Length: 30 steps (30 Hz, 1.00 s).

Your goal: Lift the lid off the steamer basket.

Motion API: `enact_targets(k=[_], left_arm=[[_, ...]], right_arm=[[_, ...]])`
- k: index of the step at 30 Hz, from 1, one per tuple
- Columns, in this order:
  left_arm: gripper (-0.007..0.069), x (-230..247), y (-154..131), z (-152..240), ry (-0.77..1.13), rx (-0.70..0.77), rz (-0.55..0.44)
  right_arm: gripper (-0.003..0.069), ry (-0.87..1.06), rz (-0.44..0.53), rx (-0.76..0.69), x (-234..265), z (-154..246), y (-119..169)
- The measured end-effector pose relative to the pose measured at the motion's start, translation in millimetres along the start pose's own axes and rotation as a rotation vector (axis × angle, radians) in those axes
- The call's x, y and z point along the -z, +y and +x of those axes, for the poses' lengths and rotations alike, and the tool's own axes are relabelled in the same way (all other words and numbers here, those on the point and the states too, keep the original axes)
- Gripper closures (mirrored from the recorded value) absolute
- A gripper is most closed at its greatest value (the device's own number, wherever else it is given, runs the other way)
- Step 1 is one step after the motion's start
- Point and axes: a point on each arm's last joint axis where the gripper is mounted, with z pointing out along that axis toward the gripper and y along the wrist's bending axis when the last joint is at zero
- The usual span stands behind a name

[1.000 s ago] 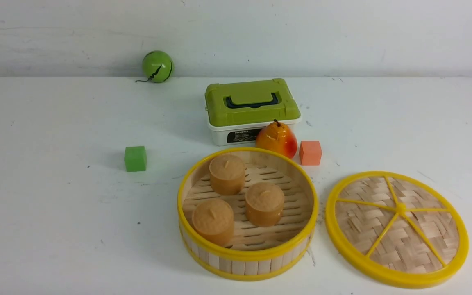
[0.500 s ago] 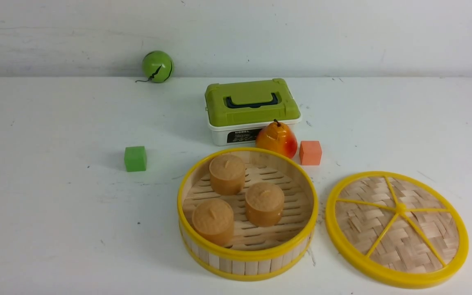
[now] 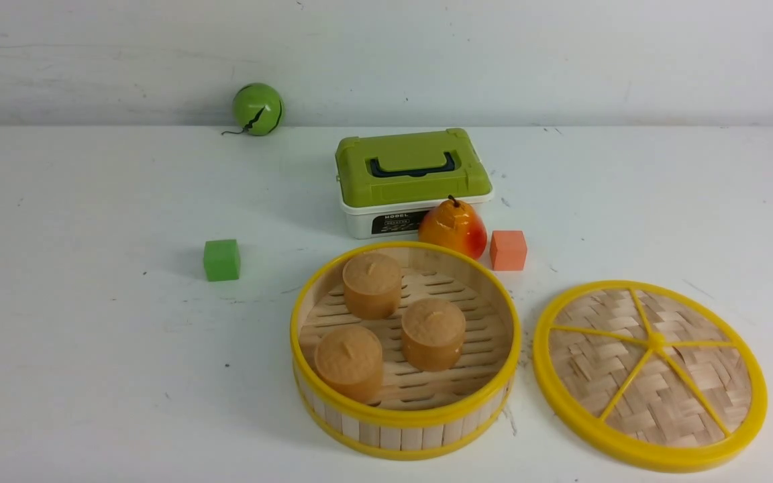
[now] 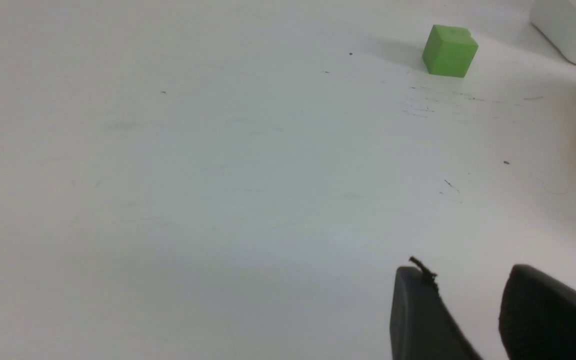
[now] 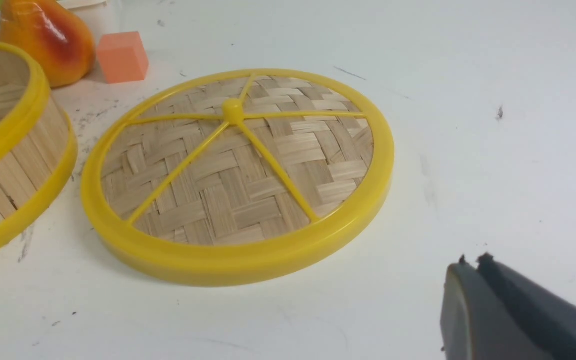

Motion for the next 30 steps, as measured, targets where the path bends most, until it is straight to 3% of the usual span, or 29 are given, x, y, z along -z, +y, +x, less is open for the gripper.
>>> enact_targets(k=[30], left_arm=[[0.0386,0.0,0.0,0.0,0.000,0.000,0.000]], right_arm=[[0.0601,0.000,0.000,-0.006,0.0,0.0,0.0]])
